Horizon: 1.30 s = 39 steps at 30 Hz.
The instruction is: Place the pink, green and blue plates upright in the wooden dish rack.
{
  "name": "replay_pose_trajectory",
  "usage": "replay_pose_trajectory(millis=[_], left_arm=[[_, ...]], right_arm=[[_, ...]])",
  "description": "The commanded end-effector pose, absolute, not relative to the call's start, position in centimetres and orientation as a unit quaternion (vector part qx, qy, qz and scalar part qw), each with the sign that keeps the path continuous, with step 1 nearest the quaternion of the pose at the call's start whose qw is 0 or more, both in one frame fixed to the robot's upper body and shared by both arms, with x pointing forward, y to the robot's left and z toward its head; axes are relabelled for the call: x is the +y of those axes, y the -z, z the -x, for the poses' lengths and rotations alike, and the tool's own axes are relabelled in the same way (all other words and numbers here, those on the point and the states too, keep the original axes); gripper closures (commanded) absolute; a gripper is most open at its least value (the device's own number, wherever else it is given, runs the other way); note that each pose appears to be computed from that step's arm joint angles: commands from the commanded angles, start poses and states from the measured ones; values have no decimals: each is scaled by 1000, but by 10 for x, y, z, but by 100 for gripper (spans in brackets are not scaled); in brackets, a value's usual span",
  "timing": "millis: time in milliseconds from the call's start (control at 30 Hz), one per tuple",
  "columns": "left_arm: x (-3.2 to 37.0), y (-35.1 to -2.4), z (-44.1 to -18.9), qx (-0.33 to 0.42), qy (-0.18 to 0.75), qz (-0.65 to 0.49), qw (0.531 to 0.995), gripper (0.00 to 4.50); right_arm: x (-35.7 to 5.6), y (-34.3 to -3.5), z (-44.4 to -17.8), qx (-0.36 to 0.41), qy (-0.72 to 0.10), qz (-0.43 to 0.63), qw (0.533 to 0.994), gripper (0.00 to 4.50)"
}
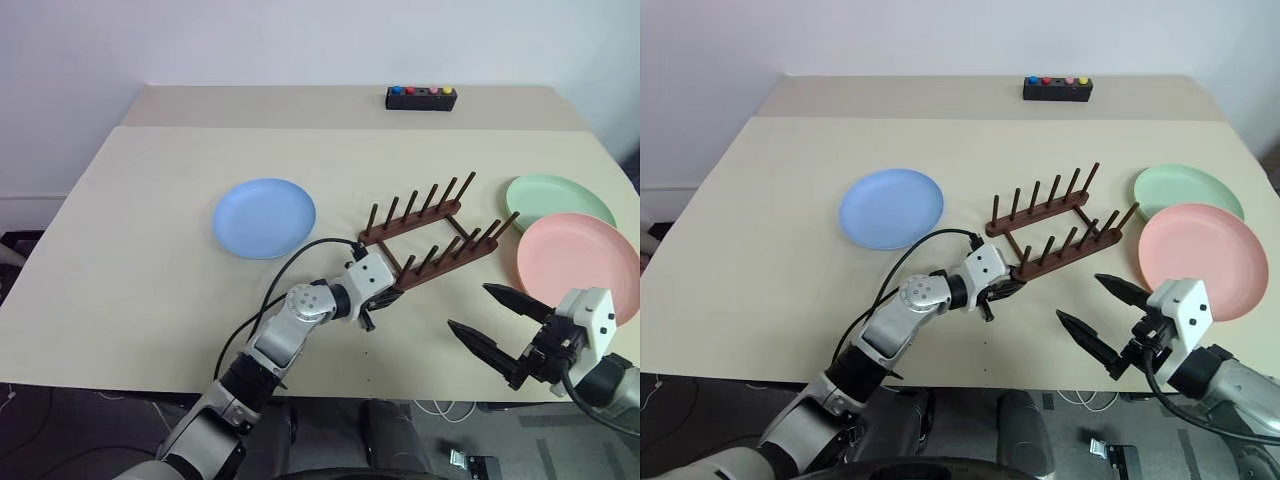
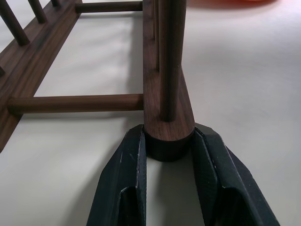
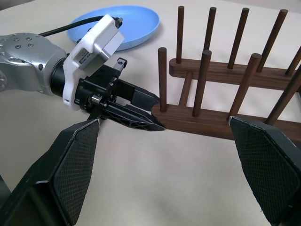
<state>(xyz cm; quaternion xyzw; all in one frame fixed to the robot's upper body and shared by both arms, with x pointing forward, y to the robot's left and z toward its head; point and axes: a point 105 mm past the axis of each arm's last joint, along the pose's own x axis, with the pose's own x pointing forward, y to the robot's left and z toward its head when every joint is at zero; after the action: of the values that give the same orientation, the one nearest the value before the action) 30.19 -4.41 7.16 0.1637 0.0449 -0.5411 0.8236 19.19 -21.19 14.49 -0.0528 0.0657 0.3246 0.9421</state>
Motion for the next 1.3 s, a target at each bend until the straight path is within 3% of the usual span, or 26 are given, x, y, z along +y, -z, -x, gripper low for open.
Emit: replay_pose_trajectory(millis=[33, 300, 633, 1300], left_arm=[[-20, -72, -303, 37, 565, -177, 805, 365], [23, -81, -305, 49, 633, -173, 753, 365], [1, -85, -303, 45, 698, -166, 695, 365], [-2, -70, -307, 35, 698, -221, 680, 365]], right_arm=[[-213, -150, -191, 54, -325, 56, 943, 0], [-210, -144, -182, 75, -347, 38, 934, 0], [-206, -140, -182, 73, -350, 31, 933, 0], [-206, -139, -185, 65, -338, 38, 938, 0]])
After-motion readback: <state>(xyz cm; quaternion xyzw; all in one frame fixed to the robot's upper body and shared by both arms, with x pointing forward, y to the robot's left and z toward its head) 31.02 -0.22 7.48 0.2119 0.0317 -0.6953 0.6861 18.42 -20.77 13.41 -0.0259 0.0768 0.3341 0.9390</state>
